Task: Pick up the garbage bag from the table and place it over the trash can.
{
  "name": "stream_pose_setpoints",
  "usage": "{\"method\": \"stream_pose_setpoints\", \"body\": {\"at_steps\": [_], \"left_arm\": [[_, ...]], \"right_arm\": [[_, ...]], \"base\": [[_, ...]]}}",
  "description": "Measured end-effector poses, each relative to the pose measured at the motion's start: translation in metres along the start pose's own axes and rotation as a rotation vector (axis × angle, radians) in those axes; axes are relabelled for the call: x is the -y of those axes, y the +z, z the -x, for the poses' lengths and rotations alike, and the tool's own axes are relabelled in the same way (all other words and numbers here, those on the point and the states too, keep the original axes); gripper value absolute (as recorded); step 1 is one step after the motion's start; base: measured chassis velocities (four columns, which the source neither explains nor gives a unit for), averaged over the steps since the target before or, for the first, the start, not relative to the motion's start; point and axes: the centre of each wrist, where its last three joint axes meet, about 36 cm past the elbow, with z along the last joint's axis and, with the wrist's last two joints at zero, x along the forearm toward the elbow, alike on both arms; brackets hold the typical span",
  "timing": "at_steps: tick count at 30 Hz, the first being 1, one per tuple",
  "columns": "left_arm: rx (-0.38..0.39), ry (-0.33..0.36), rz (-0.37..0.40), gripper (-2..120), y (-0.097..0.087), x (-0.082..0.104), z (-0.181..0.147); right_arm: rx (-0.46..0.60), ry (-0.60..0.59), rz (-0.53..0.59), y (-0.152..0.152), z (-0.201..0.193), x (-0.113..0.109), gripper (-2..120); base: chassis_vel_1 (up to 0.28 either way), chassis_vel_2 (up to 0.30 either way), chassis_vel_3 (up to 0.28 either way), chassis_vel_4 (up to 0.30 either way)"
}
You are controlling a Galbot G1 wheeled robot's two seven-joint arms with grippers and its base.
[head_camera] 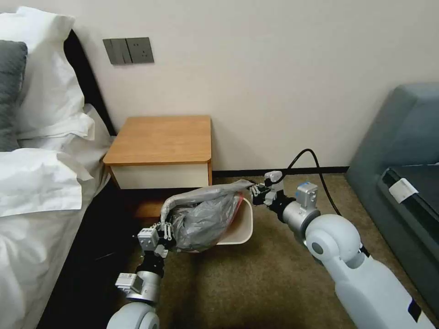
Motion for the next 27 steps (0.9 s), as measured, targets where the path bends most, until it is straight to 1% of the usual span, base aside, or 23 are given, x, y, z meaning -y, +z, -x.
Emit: {"method": "stream_pose_setpoints", "body": {"at_steps": [4,7,15,19,21,25,26,27], "left_arm": [[0.002,0.0,-0.001,6,0.0,0.0,0.0],[0.004,-0.002,-0.006,6,0.0,-0.001,0.001],[0.008,-0.008,-0.008,6,0.002,-0.005,0.003],[0.015,-0.006,0.008,6,0.002,-0.011,0.006],[0.024,0.003,0.026,6,0.002,-0.016,0.008],[0.028,0.013,0.039,6,0.0,-0.022,0.007],[0.028,0.008,0.043,6,-0.001,-0.025,0.007],[0.028,0.008,0.043,6,-0.001,-0.025,0.007]], "right_arm": [[-0.015,-0.003,-0.022,0.0,0.001,0.002,0],[-0.056,-0.019,-0.064,0.001,-0.002,0.008,0],[-0.121,-0.033,-0.112,-0.003,-0.014,0.02,0],[-0.159,-0.043,-0.137,-0.009,-0.02,0.029,0],[-0.197,-0.052,-0.158,-0.011,-0.022,0.037,0],[-0.224,-0.079,-0.174,-0.012,-0.023,0.041,0],[-0.222,-0.08,-0.172,-0.011,-0.023,0.042,4],[-0.222,-0.08,-0.172,-0.011,-0.023,0.042,4]], "base": [[0.0,0.0,0.0,0.0],[0.0,0.0,0.0,0.0],[0.0,0.0,0.0,0.0],[0.0,0.0,0.0,0.0],[0.0,0.0,0.0,0.0],[0.0,0.0,0.0,0.0],[0.0,0.0,0.0,0.0],[0.0,0.0,0.0,0.0]]}}
